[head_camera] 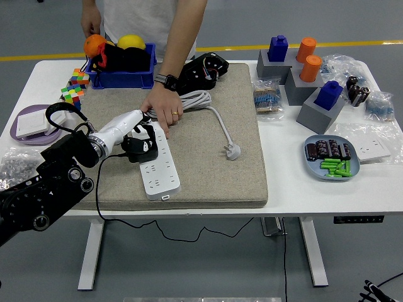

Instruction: Press the white button,pick up the black plug,place it near the board,insert it into the board

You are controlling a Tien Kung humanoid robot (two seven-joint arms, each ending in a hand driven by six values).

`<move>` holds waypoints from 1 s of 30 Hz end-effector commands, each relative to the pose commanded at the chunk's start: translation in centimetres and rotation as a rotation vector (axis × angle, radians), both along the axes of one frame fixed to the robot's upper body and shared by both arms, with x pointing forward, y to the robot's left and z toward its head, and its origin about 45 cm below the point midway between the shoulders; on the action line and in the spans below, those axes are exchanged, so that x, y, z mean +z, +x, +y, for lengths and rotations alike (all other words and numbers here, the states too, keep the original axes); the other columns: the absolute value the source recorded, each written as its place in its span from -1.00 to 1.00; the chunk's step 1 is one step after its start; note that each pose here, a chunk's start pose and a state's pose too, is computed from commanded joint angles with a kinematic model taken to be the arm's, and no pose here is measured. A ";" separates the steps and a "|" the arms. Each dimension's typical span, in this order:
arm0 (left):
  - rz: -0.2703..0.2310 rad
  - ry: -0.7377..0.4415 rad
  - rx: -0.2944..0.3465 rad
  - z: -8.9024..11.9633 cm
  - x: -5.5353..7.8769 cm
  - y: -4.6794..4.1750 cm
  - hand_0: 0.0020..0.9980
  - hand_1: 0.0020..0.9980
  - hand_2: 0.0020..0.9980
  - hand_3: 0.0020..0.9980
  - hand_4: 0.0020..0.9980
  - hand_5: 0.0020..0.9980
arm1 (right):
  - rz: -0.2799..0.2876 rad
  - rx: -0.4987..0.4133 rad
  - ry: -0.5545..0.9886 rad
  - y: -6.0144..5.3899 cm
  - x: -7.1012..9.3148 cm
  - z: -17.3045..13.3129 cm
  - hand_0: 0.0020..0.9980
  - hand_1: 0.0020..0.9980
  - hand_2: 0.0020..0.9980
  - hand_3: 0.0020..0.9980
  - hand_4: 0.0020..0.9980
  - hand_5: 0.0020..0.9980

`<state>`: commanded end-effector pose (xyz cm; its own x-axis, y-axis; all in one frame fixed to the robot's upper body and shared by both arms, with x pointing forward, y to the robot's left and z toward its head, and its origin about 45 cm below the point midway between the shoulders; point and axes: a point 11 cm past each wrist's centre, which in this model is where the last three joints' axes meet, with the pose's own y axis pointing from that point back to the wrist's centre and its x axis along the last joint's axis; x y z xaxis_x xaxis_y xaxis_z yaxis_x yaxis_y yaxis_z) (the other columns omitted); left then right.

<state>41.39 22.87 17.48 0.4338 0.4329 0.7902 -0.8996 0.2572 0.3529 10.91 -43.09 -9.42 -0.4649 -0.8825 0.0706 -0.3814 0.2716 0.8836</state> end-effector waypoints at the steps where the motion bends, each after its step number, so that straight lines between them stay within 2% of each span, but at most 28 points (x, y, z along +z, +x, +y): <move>1: 0.000 0.000 0.000 0.0 0.0 0.00 0.21 0.39 -0.04 -0.29 0.66 -1.00 | 0.000 -0.001 0.000 0.0 0.0 0.0 0.56 0.22 0.25 0.25 0.44 -0.08; 9: -0.026 -0.015 0.011 0.2 0.8 0.39 0.21 0.39 -0.04 -0.29 0.66 -1.00 | 0.001 0.001 0.000 0.0 0.0 0.0 0.56 0.22 0.25 0.25 0.44 -0.07; 20: -0.103 -0.116 0.056 1.5 4.4 1.13 0.22 0.40 -0.01 -0.23 0.66 -1.00 | 0.005 0.002 -0.001 -0.2 -0.1 0.1 0.56 0.22 0.25 0.25 0.44 -0.07; 21: -0.113 -0.136 0.065 1.7 4.7 1.19 0.31 0.52 0.26 0.08 0.72 -1.00 | 0.005 0.002 -0.001 -0.2 -0.1 0.1 0.56 0.22 0.25 0.25 0.44 -0.07; 26: -0.126 -0.189 0.140 3.7 5.7 1.63 0.31 0.52 0.26 0.08 0.72 -1.00 | 0.004 0.001 0.000 -0.2 -0.1 0.1 0.56 0.22 0.25 0.25 0.44 -0.07; 27: -0.124 -0.199 0.156 4.1 5.8 1.68 0.40 0.62 0.52 0.62 0.82 -1.00 | 0.005 0.000 0.000 -0.2 -0.1 0.1 0.56 0.22 0.25 0.25 0.44 -0.07; 30: -0.117 -0.222 0.203 5.4 5.7 1.71 0.40 0.62 0.52 0.62 0.82 -1.00 | 0.006 -0.002 -0.001 -0.3 -0.1 0.1 0.56 0.22 0.25 0.25 0.44 -0.07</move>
